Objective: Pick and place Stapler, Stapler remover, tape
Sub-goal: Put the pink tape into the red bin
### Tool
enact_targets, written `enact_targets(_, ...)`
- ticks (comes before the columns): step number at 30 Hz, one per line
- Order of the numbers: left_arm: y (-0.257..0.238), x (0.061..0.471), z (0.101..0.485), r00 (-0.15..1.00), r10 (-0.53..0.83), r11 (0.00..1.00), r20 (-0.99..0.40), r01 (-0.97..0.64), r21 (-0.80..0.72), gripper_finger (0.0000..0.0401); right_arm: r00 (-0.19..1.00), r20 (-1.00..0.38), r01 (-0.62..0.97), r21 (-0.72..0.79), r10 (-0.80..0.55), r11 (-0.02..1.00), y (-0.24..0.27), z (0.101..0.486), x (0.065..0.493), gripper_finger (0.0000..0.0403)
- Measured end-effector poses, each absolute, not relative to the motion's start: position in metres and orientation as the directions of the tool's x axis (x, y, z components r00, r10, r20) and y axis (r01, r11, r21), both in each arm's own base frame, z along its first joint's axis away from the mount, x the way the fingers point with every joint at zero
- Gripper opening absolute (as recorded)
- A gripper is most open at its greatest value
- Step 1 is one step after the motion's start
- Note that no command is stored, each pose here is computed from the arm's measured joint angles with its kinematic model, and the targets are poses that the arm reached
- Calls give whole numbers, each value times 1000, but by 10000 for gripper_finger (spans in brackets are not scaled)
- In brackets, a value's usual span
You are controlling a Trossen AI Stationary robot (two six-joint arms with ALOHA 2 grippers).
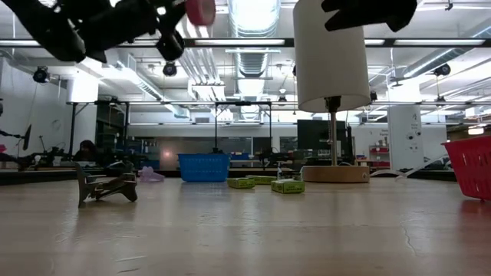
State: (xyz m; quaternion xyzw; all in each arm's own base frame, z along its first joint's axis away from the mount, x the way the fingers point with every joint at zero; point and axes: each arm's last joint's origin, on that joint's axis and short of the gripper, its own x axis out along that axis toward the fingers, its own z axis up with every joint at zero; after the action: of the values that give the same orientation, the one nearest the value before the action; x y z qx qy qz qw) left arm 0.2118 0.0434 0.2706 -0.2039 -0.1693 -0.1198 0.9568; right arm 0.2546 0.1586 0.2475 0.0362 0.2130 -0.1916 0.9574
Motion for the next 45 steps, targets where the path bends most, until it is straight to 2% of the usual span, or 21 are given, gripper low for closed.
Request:
enact_targets(5, 3, 224, 272, 866, -190, 916, 463, 326, -232, 54, 858, -323, 409, -40, -399, 912, 160, 257, 259, 205)
enact_targets(12, -36, 262, 293, 806, -342, 901, 482, 428, -76, 51, 915, -157, 359, -107, -372, 927, 167, 281, 268, 205)
enact_targets(17, -48, 291, 294, 775, -440, 857, 453, 513, -46, 52, 931, -80, 344, -141, -357, 928, 168, 295, 268, 203)
enact_targets(21, -57, 313, 282, 783, -473, 839, 405, 540, -65, 58, 932, -73, 343, -143, -356, 928, 168, 297, 268, 199)
enact_targets(26, -61, 328, 282, 776, -479, 828, 411, 555, -82, 50, 932, -73, 343, -143, -356, 928, 168, 297, 268, 199)
enact_targets(45, -62, 333, 275, 789, -484, 833, 379, 548, -78, 57, 933, -47, 352, -96, -357, 931, 157, 302, 276, 168)
